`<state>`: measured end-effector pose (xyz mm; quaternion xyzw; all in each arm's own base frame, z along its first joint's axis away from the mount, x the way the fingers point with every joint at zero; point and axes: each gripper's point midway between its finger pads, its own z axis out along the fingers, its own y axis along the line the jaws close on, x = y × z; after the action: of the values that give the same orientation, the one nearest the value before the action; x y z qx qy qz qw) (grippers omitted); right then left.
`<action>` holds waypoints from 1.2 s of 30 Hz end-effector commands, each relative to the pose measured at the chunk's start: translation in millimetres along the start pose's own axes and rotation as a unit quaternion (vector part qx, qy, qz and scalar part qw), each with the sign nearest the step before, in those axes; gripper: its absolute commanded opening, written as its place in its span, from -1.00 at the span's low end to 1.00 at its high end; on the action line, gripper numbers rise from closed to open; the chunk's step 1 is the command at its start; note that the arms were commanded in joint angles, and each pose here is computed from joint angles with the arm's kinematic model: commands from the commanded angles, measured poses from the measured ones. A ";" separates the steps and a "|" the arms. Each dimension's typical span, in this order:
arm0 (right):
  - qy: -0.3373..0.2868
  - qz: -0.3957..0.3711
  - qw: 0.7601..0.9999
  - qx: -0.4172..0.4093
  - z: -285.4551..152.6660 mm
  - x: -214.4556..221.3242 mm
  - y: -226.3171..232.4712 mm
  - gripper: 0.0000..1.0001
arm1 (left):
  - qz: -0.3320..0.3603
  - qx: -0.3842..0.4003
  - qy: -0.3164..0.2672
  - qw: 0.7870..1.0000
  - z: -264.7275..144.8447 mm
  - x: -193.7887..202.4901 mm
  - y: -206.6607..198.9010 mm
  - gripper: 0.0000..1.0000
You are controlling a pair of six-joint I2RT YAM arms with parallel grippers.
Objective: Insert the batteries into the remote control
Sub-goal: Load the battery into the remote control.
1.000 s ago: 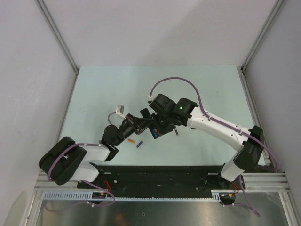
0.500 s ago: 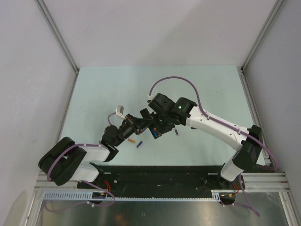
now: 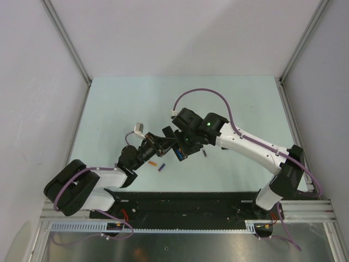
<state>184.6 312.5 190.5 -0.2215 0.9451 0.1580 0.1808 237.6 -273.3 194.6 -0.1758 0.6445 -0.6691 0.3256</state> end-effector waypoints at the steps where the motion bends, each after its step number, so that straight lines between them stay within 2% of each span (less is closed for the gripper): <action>1: -0.019 0.000 0.999 0.029 -2.4 -11.6 -12.2 -0.50 | -0.008 0.118 0.009 0.993 -7.7 3.4 -64.4 -1.00; 20: -0.038 0.006 0.999 0.016 -20.4 -15.6 -5.3 -0.16 | -0.010 0.103 0.010 0.995 -5.0 4.1 -54.0 -1.00; 36: -0.059 0.004 0.998 -0.007 -33.7 -19.6 4.2 -0.09 | -0.011 0.095 0.009 0.995 -3.0 3.8 -48.7 -1.00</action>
<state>186.2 307.1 201.4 -0.2175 0.9436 0.1525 0.1974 232.1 -276.4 202.7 -0.1733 0.6332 -0.6862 0.3133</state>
